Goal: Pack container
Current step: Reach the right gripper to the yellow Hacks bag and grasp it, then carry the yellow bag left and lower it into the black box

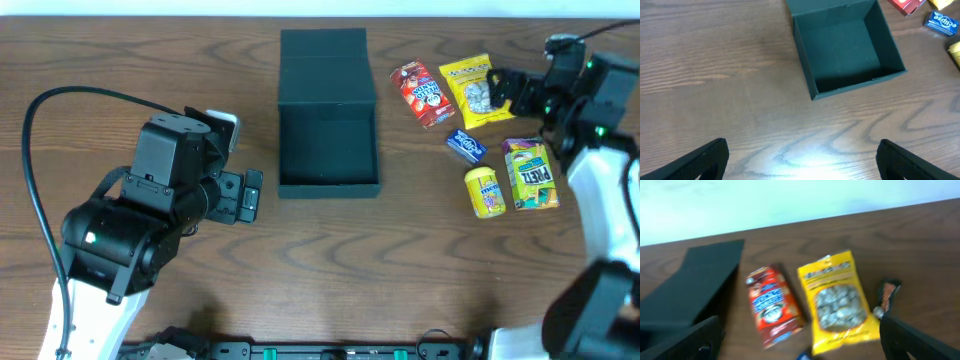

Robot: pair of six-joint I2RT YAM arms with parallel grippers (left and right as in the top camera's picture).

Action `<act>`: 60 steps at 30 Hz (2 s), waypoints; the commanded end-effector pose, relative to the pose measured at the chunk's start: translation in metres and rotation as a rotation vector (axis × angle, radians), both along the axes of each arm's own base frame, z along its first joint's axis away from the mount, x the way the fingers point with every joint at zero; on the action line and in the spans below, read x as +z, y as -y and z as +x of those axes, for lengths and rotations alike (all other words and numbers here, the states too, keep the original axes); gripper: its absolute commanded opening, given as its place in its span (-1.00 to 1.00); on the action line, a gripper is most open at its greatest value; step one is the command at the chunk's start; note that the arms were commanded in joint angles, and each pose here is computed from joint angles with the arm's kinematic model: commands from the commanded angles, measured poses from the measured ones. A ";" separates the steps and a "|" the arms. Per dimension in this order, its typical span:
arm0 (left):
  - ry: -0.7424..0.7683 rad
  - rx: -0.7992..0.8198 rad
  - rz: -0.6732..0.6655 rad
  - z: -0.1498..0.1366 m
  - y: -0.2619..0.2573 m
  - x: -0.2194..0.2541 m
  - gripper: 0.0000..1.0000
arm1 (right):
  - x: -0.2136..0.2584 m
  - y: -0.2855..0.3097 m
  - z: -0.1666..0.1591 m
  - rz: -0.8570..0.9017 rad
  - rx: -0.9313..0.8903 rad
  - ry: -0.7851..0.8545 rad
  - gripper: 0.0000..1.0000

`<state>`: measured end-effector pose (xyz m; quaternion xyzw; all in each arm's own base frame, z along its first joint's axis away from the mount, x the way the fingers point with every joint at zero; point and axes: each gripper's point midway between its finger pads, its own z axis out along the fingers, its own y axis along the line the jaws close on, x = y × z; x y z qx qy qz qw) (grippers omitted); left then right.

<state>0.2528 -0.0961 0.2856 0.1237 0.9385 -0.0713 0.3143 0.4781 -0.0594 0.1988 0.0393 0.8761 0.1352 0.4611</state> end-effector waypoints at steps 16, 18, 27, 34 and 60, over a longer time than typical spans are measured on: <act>0.016 -0.009 0.004 0.000 -0.001 0.005 0.91 | -0.108 0.028 0.084 -0.009 0.095 -0.116 0.98; 0.016 -0.009 0.004 0.000 -0.001 0.005 0.91 | -0.119 0.023 0.085 0.020 0.122 -0.125 0.99; 0.017 -0.009 0.004 0.000 -0.001 0.006 0.91 | -0.158 0.016 0.087 0.099 0.117 -0.179 0.94; 0.017 -0.009 0.004 0.000 -0.001 0.006 0.91 | -0.172 0.014 0.086 0.115 0.112 -0.204 0.78; 0.016 -0.009 0.004 0.000 -0.001 0.005 0.91 | -0.158 0.002 0.090 0.281 0.064 -0.228 -0.97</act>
